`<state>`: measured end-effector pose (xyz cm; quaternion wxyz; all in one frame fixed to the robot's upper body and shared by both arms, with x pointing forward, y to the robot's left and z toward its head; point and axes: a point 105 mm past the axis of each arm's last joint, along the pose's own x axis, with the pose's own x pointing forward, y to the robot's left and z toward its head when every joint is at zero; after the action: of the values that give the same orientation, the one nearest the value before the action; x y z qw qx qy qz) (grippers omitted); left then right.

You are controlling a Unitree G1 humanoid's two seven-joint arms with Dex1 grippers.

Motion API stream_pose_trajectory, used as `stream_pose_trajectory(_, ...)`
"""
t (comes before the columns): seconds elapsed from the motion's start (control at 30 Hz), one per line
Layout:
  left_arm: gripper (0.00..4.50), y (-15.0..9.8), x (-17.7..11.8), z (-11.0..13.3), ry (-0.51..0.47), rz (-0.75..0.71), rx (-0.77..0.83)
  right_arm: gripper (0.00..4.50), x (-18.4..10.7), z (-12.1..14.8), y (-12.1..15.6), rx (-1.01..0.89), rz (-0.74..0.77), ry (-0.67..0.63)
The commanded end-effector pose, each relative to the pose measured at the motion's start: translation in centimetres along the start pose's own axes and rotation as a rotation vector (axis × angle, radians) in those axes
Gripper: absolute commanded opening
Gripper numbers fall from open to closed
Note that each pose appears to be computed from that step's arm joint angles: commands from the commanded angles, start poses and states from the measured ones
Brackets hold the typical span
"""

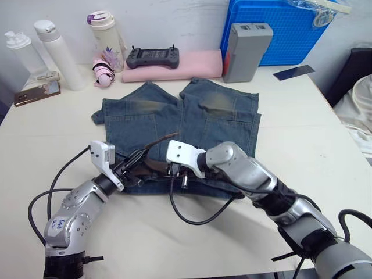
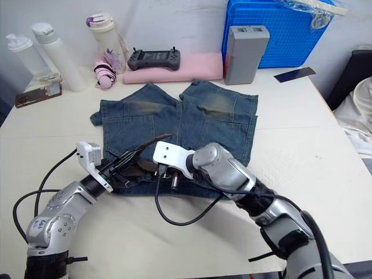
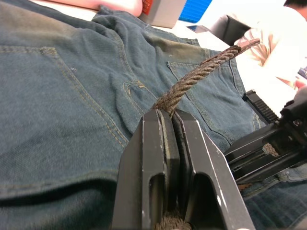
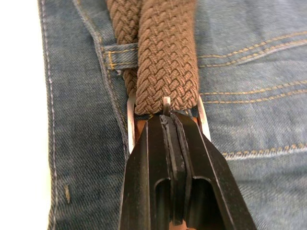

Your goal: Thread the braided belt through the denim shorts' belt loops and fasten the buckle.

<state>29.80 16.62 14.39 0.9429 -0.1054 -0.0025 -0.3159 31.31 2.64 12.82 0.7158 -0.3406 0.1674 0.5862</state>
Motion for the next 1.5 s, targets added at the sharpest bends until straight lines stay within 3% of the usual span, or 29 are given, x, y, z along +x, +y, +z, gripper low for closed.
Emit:
stream_pose_trajectory(0.03,0.00,-0.5,0.3,0.9,-0.018,-0.049,0.052,0.08,3.2,-3.1,2.9,0.052,0.188,0.148)
stream_pose_trajectory(0.37,0.00,-0.4,1.5,4.6,-0.025,-0.149,0.199,0.08,5.8,-6.1,4.8,-0.132,0.336,0.376)
stream_pose_trajectory(0.6,0.00,-1.7,2.5,6.6,0.000,-0.305,0.256,0.08,7.3,-7.1,6.6,-0.216,0.427,0.434)
stream_pose_trajectory(0.8,0.00,-4.4,3.8,8.7,0.005,-0.473,0.290,0.08,7.8,-7.4,6.9,-0.243,0.457,0.451)
stream_pose_trajectory(1.1,0.00,-9.9,7.6,11.9,-0.081,-0.696,0.280,0.08,8.2,-7.7,7.6,-0.291,0.489,0.459)
stream_pose_trajectory(1.37,0.00,-16.2,11.6,12.3,-0.140,-0.887,0.248,0.08,8.3,-7.6,8.0,-0.311,0.517,0.462)
stream_pose_trajectory(1.5,0.00,-18.0,12.2,11.9,-0.161,-0.932,0.190,0.08,8.2,-8.0,8.4,-0.312,0.539,0.470)
